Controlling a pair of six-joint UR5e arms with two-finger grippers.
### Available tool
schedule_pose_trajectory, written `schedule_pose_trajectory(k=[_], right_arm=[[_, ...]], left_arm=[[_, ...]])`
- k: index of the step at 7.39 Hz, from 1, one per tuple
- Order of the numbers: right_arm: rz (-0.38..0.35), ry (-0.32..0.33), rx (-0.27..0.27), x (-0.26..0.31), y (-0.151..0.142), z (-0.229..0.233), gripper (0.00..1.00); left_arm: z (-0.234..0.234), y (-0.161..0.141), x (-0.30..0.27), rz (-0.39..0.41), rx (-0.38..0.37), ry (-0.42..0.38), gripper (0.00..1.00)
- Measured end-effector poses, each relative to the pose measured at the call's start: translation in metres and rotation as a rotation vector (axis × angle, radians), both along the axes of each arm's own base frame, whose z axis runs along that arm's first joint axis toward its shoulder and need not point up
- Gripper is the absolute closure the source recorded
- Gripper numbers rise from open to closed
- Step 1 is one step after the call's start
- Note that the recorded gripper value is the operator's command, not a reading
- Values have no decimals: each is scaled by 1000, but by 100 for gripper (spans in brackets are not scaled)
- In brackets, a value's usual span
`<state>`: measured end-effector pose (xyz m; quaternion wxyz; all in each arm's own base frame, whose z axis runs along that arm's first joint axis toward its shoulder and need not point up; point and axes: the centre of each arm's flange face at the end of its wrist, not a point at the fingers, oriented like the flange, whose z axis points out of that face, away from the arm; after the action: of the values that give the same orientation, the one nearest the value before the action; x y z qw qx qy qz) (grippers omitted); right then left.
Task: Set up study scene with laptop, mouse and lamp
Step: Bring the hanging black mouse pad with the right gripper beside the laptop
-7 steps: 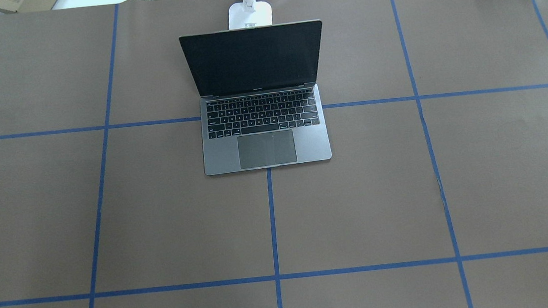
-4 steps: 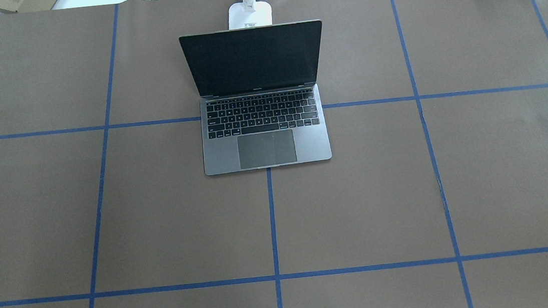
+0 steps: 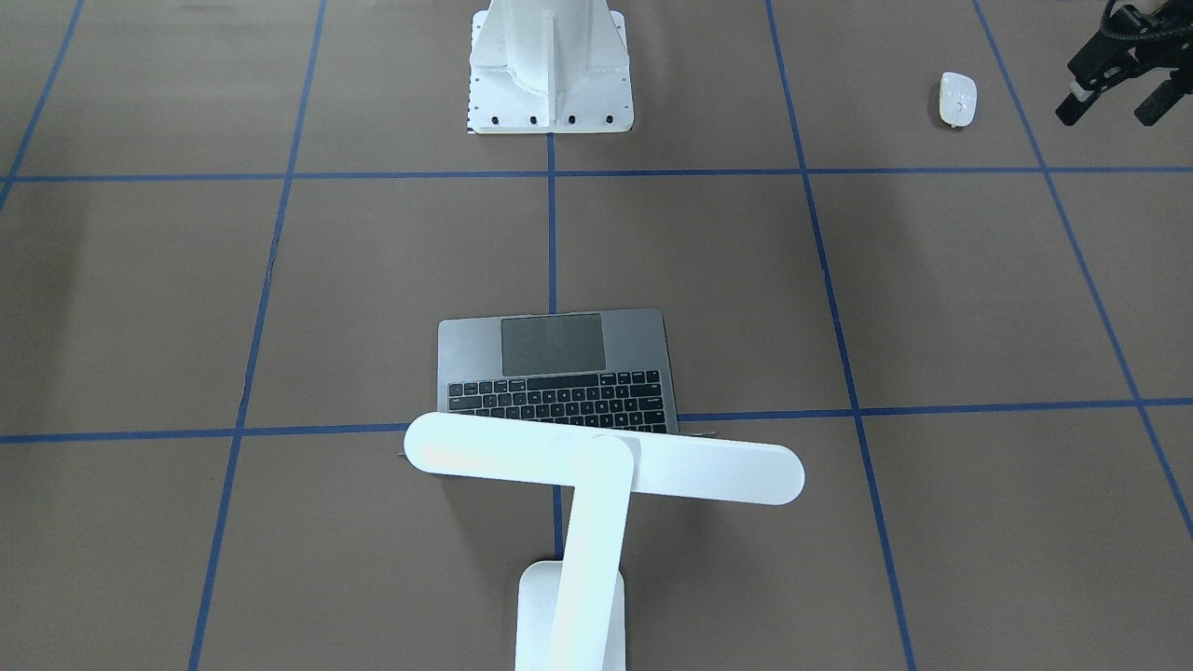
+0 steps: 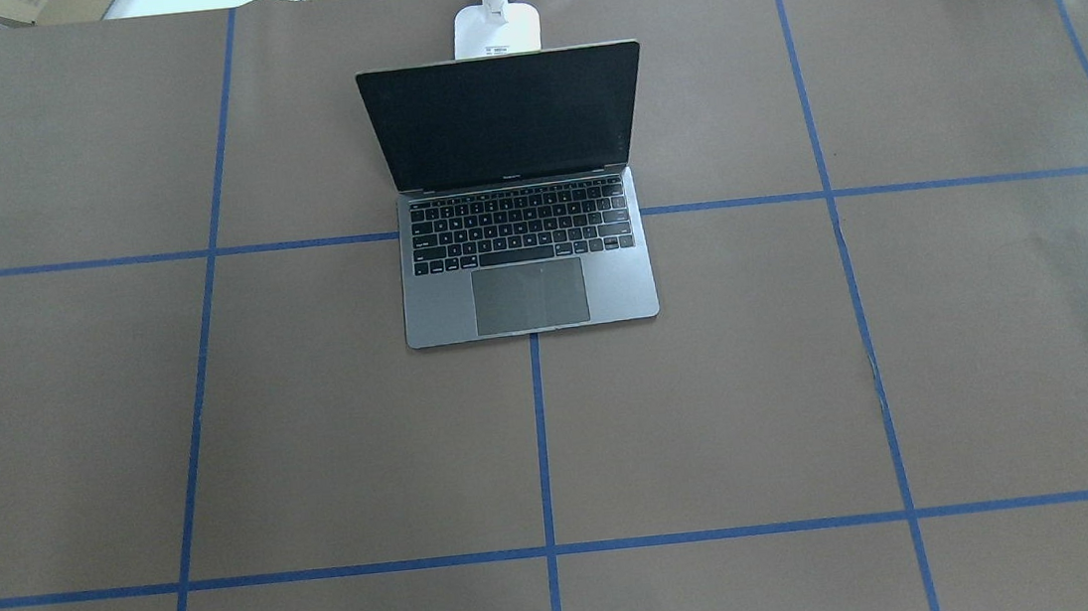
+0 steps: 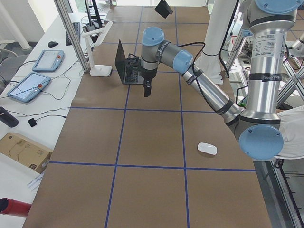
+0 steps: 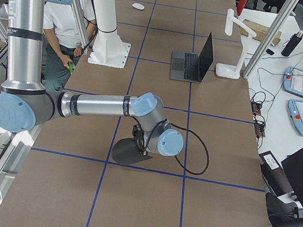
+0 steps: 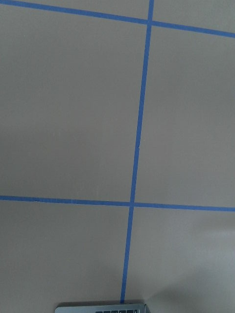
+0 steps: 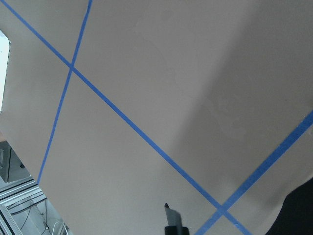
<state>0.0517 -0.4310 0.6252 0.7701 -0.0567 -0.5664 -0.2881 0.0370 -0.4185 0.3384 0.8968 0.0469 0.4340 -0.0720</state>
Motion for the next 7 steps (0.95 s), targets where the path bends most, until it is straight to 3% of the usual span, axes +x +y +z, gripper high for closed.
schedule_pose_trajectory(k=[5,7], right_arm=[[14,17,-19,-122,-93,-24,100],[-2,-14,-30,-189,-127,-62,100]], left_arm=[[12,5,-5,-10,-32,-2,0],[13,8,-6,-11,-39,3,0]])
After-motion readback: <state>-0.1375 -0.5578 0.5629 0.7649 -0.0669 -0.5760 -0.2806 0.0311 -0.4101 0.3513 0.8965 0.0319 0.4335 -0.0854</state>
